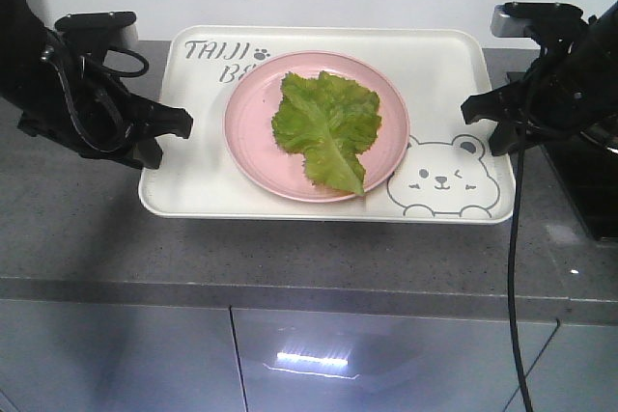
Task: Transfer vegetables to tray and serve
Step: 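Drive forward until the tray is above the new counter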
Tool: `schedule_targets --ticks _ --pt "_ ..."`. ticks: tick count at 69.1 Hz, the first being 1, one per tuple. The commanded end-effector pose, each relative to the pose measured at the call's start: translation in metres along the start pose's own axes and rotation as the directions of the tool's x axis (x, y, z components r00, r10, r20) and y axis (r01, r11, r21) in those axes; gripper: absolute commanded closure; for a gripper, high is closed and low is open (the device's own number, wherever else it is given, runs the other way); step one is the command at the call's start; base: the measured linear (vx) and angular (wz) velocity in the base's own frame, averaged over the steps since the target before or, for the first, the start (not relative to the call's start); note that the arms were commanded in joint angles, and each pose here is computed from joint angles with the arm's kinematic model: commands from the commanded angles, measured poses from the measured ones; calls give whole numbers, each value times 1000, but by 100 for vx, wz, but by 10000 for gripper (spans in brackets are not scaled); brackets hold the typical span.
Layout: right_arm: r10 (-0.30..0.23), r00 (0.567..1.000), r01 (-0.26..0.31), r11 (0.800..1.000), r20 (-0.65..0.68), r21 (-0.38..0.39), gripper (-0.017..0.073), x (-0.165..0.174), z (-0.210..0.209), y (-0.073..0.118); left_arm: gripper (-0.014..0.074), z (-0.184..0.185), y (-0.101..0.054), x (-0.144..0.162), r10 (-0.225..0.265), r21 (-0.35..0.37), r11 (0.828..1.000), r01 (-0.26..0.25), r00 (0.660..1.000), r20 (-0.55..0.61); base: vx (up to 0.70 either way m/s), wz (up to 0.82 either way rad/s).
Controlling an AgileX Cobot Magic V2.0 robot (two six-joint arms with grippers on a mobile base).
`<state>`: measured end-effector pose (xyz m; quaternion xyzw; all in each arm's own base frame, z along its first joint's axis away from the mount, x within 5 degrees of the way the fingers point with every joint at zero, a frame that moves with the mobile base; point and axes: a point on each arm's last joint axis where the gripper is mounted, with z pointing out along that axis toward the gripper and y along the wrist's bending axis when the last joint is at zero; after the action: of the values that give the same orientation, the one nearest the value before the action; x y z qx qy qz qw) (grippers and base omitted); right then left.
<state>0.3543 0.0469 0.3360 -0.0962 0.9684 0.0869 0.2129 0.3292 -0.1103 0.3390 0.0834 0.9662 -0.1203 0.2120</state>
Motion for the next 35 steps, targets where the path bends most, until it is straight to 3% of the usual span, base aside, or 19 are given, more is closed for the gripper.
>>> schedule_targets --ticks 1,35 --pt "-14 992 22 998 121 -62 565 -6 -27 14 599 -28 -19 -7 2 106 994 -17 990 140 7 0" --pt "-14 992 22 998 121 -62 565 -6 -27 14 599 -28 -19 -7 2 106 994 -17 990 140 7 0"
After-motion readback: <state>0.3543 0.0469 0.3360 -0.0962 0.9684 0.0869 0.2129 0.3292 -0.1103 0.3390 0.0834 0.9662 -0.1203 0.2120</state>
